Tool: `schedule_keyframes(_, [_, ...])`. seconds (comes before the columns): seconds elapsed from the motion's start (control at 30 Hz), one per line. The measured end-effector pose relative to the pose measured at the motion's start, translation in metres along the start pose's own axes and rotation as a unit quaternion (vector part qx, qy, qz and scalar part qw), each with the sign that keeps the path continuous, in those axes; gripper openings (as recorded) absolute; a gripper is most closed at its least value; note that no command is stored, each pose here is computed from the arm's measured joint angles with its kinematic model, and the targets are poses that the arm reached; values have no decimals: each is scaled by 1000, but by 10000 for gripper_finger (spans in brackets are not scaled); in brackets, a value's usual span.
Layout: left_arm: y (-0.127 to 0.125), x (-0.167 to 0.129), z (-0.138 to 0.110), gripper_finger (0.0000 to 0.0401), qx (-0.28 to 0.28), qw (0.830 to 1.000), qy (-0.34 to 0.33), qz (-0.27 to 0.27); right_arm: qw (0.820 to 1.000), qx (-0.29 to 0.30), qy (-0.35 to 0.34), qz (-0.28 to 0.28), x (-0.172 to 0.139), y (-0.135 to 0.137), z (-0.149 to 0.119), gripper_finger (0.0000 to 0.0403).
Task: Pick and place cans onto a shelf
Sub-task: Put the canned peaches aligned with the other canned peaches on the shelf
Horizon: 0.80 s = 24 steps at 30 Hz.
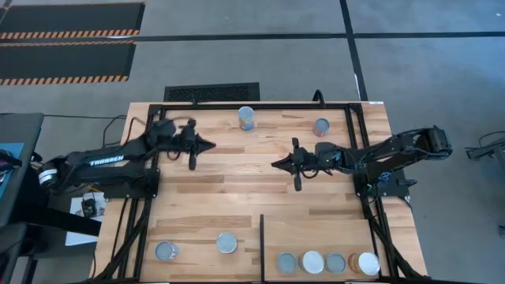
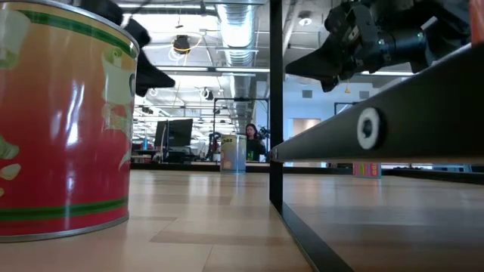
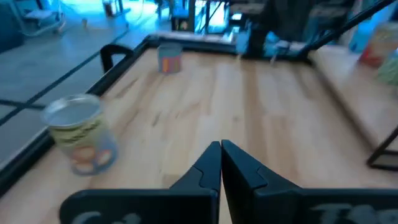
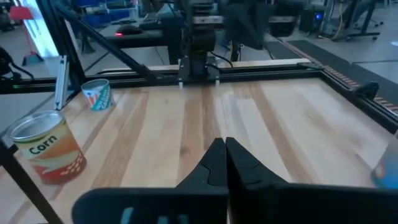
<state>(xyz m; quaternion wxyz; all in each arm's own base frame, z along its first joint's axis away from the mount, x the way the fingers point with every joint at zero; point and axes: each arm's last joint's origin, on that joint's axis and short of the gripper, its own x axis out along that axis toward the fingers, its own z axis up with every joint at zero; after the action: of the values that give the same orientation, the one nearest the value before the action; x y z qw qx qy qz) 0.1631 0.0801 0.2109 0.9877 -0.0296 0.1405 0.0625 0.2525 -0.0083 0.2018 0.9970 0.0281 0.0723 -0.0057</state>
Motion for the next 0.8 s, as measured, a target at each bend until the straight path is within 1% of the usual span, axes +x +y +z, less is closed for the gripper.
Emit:
schedule_keyframes(0.1, [23,12,14,0,13,999,43,19,1000,0,-2,-4,0,0,0,3])
schedule_keyframes(0.23, [55,33,28,0,-4,995,91,44,1000,0,-2,-16,0,-1,0,6])
schedule_keyframes(0.3, [69,44,37,0,16,993,100,54,1000,-1,-2,-16,0,-1,0,6])
schedule_keyframes(0.4, [89,60,49,0,33,989,111,91,1000,-11,-1,-15,0,0,0,6])
schedule_keyframes(0.47, [101,72,56,3,47,986,124,102,1000,-17,2,-16,0,0,-1,7])
schedule_keyframes(0.6, [118,97,62,32,74,979,172,83,1000,-19,5,-17,0,-1,-2,7])
schedule_keyframes(0.73, [125,122,50,79,119,966,222,54,1000,-19,10,-17,0,-1,-3,7])
schedule_keyframes(0.8, [128,131,45,101,142,960,235,53,1000,-23,14,-17,0,-1,-3,7])
